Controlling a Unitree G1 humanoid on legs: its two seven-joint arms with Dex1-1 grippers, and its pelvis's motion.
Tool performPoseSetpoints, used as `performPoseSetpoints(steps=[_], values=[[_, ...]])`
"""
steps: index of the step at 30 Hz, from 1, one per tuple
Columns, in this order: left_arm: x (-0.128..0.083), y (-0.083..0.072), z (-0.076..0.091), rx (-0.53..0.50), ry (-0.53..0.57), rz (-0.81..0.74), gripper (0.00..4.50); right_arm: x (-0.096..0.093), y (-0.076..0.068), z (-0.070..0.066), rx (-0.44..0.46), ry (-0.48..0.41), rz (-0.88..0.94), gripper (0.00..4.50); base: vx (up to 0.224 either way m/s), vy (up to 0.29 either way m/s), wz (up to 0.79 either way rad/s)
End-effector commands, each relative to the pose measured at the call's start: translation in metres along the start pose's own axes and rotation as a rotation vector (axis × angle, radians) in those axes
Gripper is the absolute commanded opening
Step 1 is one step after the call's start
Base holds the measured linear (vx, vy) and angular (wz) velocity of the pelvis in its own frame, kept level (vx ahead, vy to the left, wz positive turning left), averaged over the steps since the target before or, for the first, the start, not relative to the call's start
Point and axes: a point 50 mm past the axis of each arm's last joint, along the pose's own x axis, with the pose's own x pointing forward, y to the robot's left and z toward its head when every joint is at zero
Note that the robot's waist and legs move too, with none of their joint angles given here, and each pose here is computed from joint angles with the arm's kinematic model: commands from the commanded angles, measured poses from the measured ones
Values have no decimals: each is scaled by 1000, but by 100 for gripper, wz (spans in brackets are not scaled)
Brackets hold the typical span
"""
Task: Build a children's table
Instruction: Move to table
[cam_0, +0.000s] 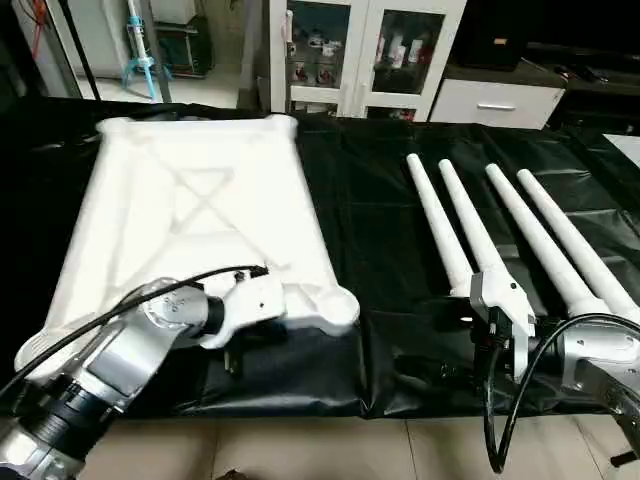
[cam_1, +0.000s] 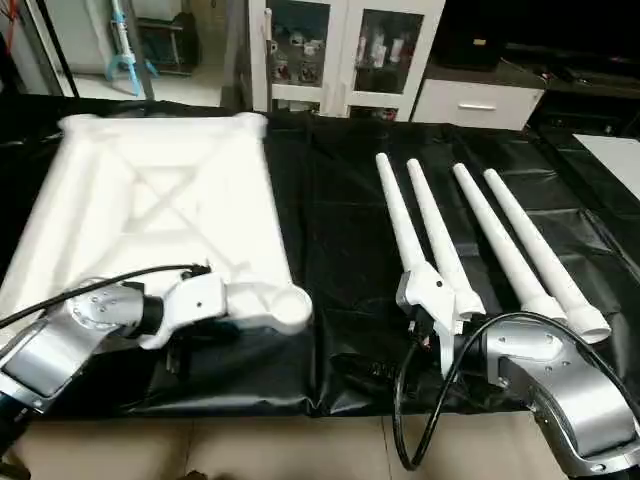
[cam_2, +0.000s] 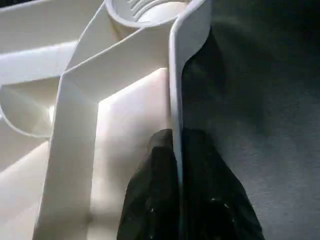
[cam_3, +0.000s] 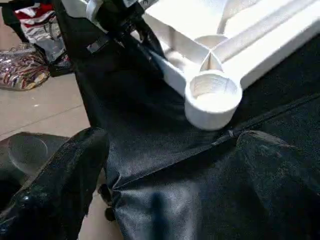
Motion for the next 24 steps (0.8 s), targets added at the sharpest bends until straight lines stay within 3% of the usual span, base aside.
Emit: performPoseSetpoints(steps=[1,5,9,16,21,23,24], values=[[-4,8,-30,-30,156,102,2,0,-2,-1,-9,10,-12,450,0,0,0],[0,12,-20,8,83,126,1,1,-3,-1,-11,9,-14,450,0,0,0],[7,18,-11,130,15,151,1,2,-5,0,-14,8,-29,450,0,0,0],[8,25,-21,193,71,129,1,2,-7,0,-23,12,-59,450,0,0,0],[7,29,-26,178,62,113,1,2,-7,0,-21,5,-70,450,0,0,0],[5,30,-23,110,35,109,1,2,-7,0,-16,-3,-78,450,0,0,0],[3,30,-20,72,12,98,57,2,-7,1,-14,-5,-80,450,0,0,0]])
